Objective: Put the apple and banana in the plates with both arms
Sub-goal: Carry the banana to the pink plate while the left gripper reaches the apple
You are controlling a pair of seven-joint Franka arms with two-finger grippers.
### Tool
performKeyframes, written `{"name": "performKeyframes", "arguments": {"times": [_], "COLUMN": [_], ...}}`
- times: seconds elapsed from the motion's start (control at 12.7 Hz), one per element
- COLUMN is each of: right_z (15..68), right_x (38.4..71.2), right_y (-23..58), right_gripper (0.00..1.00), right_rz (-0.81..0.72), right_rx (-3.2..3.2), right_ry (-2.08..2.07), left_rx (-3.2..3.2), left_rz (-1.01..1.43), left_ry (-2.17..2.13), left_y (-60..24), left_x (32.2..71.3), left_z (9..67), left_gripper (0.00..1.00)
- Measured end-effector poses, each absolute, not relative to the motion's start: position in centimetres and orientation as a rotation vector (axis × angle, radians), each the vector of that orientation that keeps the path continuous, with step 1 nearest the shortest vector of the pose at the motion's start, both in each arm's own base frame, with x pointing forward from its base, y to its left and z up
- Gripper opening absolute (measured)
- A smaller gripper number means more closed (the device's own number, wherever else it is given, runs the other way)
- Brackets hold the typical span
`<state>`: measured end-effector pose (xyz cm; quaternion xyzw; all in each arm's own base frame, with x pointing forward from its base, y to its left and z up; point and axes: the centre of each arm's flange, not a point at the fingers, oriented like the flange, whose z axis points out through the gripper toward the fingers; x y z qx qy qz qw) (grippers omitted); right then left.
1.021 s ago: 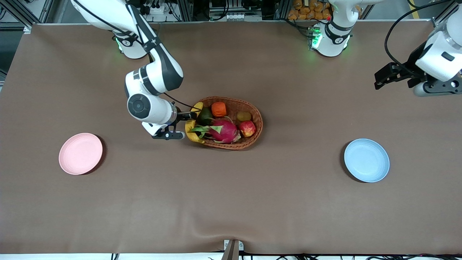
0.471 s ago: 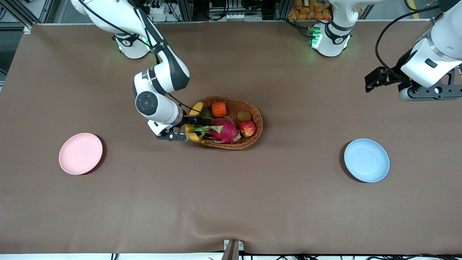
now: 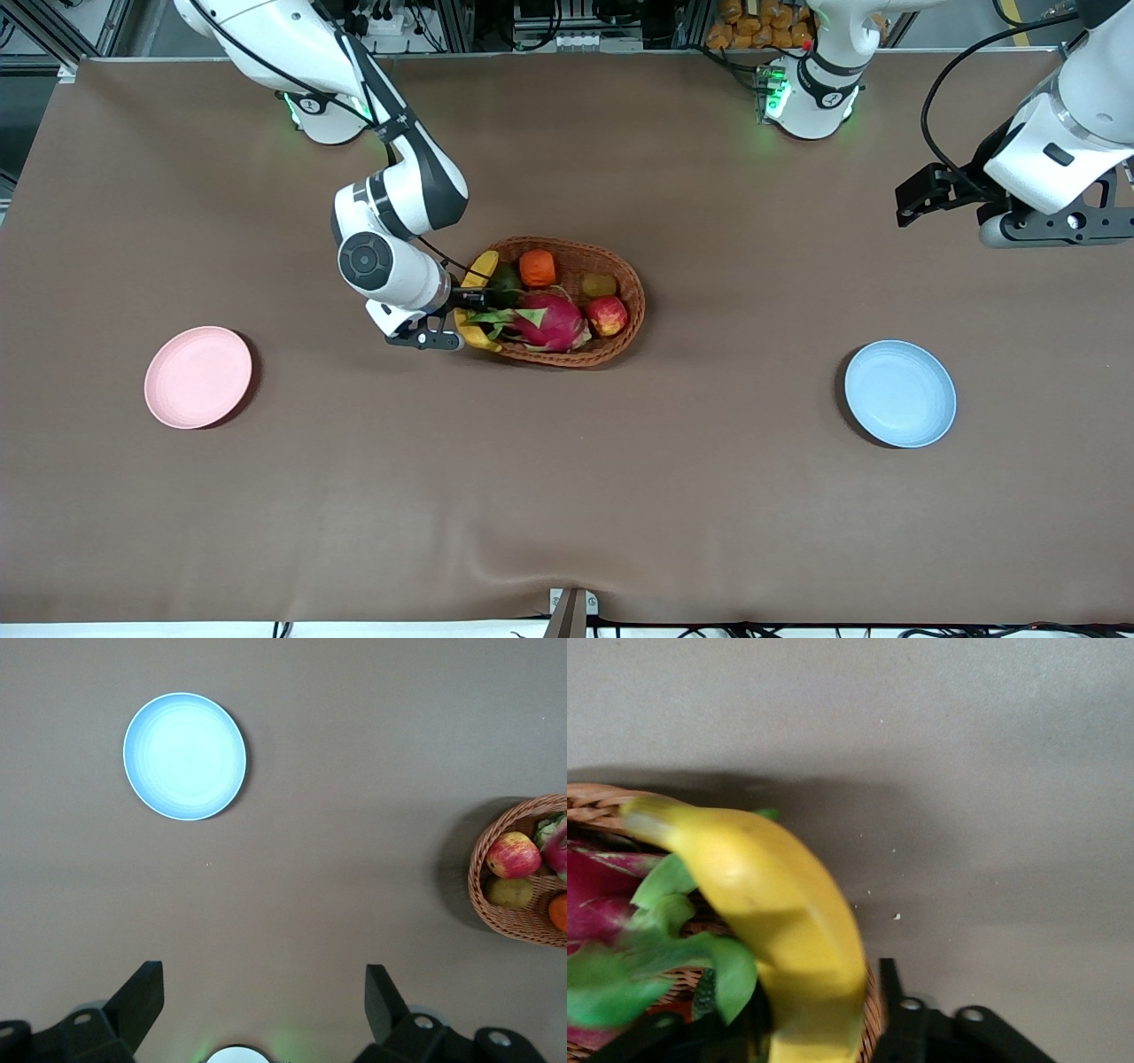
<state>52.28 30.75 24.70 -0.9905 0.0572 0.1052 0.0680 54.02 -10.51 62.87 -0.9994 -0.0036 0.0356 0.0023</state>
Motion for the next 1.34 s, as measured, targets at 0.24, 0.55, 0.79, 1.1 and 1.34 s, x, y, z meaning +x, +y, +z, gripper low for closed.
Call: {"name": "performKeyframes", "arguments": {"times": [0.24,0.55,0.79,1.1,1.34], "right_z": [25.2,29.3,34.4,36.5,36.1], "right_x": [52.8,55.3,58.2,61.0,62.1], "right_y": [30.5,28.2,23.2,13.6,5.4], "right_gripper": [0.40,0.40,0.40,0.40,0.40], "right_rz": [0.296,0.267,0.283,0.263,0.235], "right_rx": [-2.980,-2.951,-2.921,-2.896,-2.931], "right_ry": [0.183,0.236,0.275,0.221,0.192], "left_rx": [-3.134,-3.129,-3.136,-3.127,-3.119], "left_rz": [0.131,0.249,0.290,0.343,0.284], "left_ry": [0.033,0.109,0.034,-0.065,-0.219], "left_y": [-12.1,-19.5,-28.5,-36.1,-39.8], "left_x": [54.0,55.0,55.2,54.2,53.6], "left_z": [62.2,56.6,49.8,42.3,37.5], "left_gripper": [1.00,1.00,1.00,1.00,1.00]}}
